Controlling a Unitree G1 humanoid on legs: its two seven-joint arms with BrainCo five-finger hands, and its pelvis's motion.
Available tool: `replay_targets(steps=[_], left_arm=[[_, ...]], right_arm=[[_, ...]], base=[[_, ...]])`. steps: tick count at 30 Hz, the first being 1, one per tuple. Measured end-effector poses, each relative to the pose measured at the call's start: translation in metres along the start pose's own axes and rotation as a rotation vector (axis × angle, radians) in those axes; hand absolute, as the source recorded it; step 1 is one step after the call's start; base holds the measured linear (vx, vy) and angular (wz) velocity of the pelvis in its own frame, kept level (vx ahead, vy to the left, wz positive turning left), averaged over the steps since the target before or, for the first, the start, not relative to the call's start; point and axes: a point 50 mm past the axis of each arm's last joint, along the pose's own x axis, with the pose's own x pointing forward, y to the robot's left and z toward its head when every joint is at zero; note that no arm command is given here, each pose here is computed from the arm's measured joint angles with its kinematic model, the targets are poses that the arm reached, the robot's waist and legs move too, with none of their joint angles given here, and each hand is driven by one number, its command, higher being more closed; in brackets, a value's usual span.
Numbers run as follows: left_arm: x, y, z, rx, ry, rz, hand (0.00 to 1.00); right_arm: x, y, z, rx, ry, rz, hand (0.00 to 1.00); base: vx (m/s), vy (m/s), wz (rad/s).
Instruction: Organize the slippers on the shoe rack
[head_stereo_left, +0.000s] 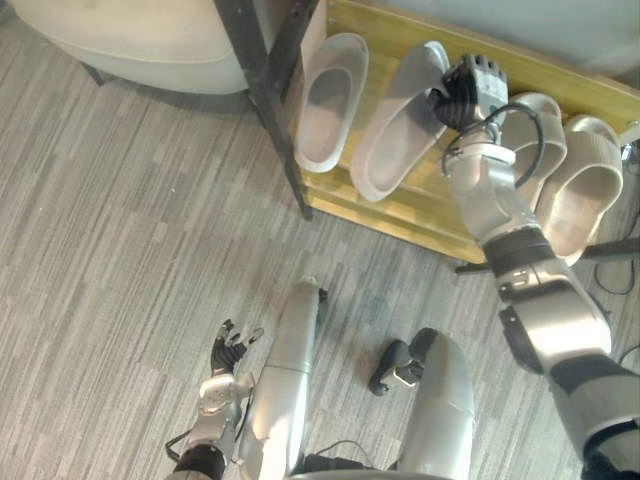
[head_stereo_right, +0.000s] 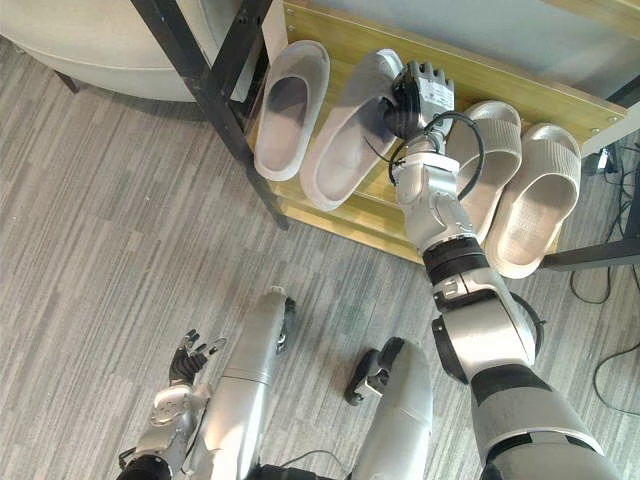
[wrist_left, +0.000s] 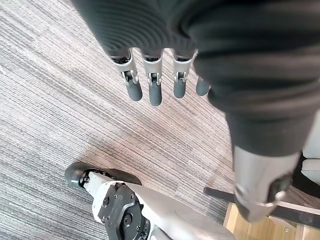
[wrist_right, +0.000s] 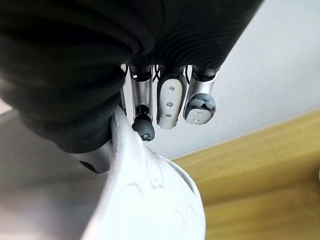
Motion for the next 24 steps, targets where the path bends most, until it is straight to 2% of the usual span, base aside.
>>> replay_targets(steps=[3,4,12,24], left_arm=[[0.0,0.0,0.0,-0.002,-0.001,0.0,0.0],[0.0,-0.001,0.0,-0.002,-0.001,-0.001,0.0],[0.0,-0.004,0.0,-0.038,0.003,0.0,0.0],[0.0,-0.006,0.002,-0.054,-0.008,0.012,0.0]], right_arm=[[0.005,-0.002,0.002,-0.056,-0.017,-0.002,1.0],[0.005,-0.003,0.003,-0.064,-0.023,-0.003,0.0],[0.011,-0.004,0.003,-0.149,-0.032,0.013,0.0],[0.016,-0.01,0.006,-0.176,-0.05,-0.002,0.0]], base=[[0.0,-0.007,0.01],[0.01,-0.023,0.07],[0.01,-0.029,0.13],[0.0,-0.006,0.02]])
